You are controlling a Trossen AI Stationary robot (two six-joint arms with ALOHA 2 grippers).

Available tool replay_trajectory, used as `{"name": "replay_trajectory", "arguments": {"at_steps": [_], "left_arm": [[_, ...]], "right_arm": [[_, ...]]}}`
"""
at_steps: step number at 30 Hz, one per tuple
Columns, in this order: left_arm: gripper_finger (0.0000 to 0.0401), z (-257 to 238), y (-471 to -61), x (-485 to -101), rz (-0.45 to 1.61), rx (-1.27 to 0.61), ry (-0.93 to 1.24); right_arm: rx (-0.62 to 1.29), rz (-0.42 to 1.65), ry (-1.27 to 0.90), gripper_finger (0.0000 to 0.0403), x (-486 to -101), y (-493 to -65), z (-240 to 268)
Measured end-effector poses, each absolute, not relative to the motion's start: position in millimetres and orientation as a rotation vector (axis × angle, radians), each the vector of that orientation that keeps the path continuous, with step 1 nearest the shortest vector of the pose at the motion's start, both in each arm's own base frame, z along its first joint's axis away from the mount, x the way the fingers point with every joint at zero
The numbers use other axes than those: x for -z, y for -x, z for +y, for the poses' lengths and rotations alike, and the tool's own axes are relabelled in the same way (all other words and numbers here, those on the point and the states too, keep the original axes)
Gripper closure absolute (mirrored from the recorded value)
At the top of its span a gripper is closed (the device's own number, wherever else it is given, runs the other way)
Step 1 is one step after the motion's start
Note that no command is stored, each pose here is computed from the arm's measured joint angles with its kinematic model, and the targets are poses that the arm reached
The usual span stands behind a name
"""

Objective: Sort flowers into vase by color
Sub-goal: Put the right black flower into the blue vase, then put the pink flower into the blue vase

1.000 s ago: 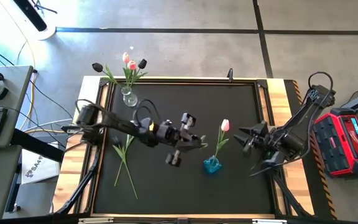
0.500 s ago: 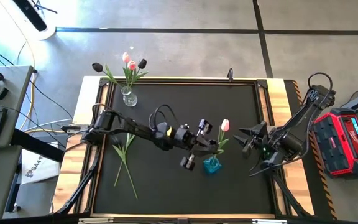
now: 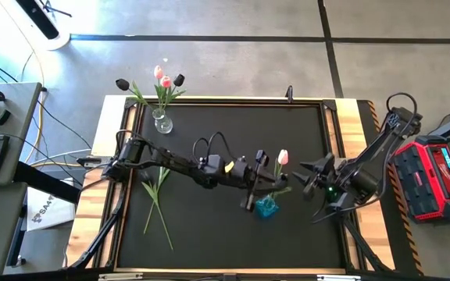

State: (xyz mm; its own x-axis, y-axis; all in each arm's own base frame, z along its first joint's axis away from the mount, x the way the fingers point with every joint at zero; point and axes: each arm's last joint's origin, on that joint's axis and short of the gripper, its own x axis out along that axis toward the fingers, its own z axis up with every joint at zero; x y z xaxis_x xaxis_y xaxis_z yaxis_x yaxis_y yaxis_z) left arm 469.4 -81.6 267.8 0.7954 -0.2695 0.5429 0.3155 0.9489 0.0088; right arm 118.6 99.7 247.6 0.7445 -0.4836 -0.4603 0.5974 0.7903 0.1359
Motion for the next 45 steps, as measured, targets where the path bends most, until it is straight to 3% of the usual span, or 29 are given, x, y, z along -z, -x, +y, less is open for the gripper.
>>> {"name": "replay_trajectory", "arguments": {"at_steps": [4, 9, 14, 23, 32, 45], "left_arm": [[0.0281, -85.0, -470.3, -267.3, -0.529, 0.304, 0.016], [0.0209, -82.3, -471.0, -273.2, -0.332, 0.221, 0.007], [0.0169, -75.2, -464.3, -284.4, -0.148, 0.14, 0.001], [0.0163, -72.4, -424.0, -311.7, 0.236, 0.026, -0.093], [0.0162, -74.0, -413.4, -309.1, 0.361, 0.095, -0.064], [0.0164, -89.1, -352.3, -283.2, 0.886, -0.353, 0.039]], "right_arm": [[0.626, 0.381, -0.263, 0.019, -244.2, -122.0, 102.5], [0.629, 0.379, -0.269, 0.019, -243.3, -122.6, 103.3], [0.633, 0.375, -0.287, 0.019, -243.3, -122.7, 103.4], [0.63, 0.393, -0.308, 0.019, -242.7, -122.7, 103.8], [0.626, 0.393, -0.323, 0.019, -242.8, -123.3, 104.7], [0.637, 0.41, -0.298, 0.019, -238.7, -126.2, 106.9]]}}
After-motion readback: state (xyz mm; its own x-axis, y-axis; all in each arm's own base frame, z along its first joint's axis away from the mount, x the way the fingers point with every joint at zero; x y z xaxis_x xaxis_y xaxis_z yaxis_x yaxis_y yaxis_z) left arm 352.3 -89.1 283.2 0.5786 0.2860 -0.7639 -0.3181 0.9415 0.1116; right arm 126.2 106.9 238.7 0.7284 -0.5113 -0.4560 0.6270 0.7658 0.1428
